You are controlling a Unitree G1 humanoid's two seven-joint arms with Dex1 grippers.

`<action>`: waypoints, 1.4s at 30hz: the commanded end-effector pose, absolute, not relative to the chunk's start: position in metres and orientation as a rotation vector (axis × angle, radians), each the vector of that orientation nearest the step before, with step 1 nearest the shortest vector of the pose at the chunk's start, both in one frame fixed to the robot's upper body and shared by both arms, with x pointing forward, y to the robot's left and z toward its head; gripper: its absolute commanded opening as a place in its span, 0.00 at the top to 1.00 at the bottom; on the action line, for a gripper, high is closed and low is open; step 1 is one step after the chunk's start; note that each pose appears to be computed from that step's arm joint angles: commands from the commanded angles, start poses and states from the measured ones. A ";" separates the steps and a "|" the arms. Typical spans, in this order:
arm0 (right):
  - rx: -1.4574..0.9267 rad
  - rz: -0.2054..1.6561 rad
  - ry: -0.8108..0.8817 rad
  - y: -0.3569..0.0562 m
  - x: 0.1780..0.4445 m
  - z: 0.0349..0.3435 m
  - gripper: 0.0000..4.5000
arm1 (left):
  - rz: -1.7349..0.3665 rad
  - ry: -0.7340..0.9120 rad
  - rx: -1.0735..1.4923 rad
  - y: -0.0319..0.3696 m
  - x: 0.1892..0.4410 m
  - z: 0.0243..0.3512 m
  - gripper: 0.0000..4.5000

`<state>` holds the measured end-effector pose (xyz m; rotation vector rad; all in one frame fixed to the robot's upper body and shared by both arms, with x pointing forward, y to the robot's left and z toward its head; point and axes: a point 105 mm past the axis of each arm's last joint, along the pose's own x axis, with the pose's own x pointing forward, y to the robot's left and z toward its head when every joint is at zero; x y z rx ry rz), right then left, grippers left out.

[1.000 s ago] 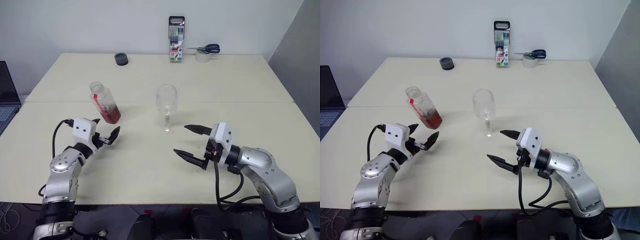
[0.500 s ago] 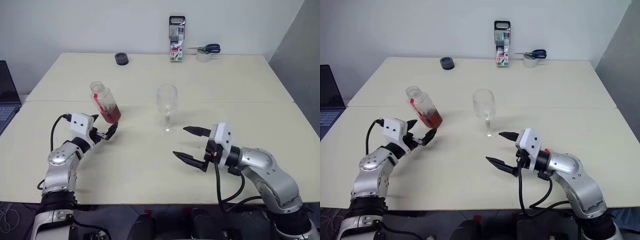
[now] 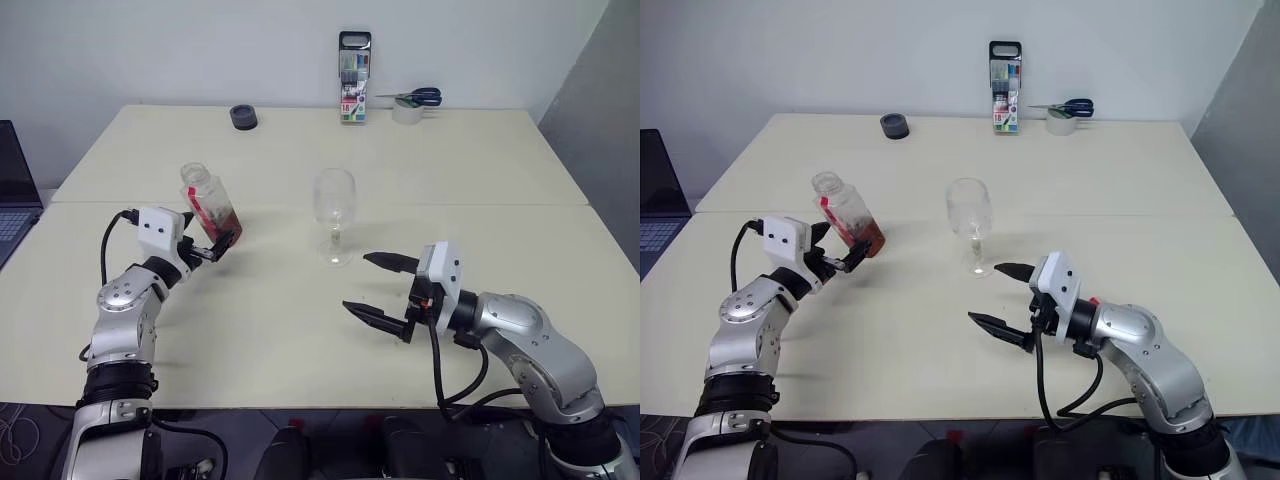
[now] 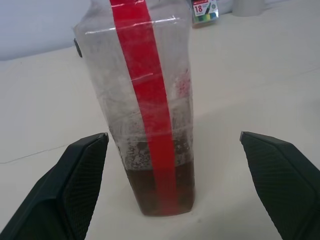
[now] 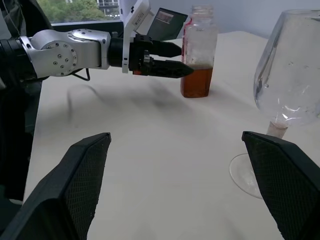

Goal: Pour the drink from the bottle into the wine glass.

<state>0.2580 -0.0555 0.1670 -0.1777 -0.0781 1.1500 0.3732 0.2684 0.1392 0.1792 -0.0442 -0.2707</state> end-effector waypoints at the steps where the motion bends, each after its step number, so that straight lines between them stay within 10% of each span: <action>1: -0.187 1.175 -0.150 -0.051 0.252 0.184 0.01 | -0.229 -0.105 0.166 0.274 0.377 0.163 0.00; 20: -0.157 1.210 -0.175 -0.043 0.252 0.193 0.01 | -0.244 -0.094 0.151 0.278 0.397 0.176 0.00; 29: -0.169 1.199 -0.178 -0.044 0.254 0.193 0.00 | -0.269 -0.046 0.142 0.277 0.401 0.162 0.60; 42: -0.166 1.109 -0.207 -0.059 0.257 0.203 0.00 | -0.381 -0.210 0.336 0.223 0.403 0.207 0.63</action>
